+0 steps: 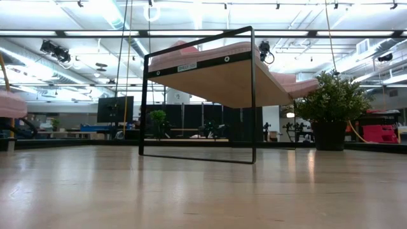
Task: Pick and place slides into the shelf
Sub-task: Put the pink slide on the shelf
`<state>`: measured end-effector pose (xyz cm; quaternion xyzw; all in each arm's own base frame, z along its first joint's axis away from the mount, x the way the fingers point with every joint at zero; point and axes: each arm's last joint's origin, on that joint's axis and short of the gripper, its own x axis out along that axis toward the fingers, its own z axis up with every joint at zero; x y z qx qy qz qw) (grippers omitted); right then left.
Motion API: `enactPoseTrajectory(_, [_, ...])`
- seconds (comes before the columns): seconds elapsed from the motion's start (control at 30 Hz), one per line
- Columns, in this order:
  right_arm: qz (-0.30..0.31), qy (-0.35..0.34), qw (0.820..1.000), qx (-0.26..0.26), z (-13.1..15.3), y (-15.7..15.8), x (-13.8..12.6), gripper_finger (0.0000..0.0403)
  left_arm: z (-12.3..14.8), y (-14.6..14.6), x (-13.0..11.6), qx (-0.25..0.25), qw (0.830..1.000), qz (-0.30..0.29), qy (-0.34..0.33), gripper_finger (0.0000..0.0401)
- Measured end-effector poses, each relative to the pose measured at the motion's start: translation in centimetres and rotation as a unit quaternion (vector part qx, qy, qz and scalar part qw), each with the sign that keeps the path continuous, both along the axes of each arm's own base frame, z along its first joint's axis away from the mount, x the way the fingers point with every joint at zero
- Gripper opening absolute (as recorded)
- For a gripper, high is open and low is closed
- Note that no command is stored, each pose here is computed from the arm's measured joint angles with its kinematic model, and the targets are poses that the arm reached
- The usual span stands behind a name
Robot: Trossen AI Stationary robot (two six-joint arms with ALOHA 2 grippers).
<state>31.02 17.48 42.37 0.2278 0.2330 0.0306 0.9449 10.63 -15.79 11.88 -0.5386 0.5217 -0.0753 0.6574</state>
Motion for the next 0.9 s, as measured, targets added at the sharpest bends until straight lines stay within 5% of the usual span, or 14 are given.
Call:
enactPoseTrajectory(0.23, [0.0,0.005,1.0,-0.003,-0.1,0.0,0.0,0.0165,0.6,-0.3,0.2,-0.025,0.999,-0.004,-0.026,0.0102])
enactPoseTrajectory(0.57, [0.001,0.008,1.0,-0.006,-0.2,0.0,-0.1,0.0165,3.1,-1.4,1.2,-0.04,0.995,0.013,-0.094,0.0099])
enactPoseTrajectory(0.9, [0.01,0.012,1.0,0.001,-0.1,0.0,-0.1,0.0165,8.0,-2.8,4.1,0.006,0.986,-0.008,-0.169,0.0095])
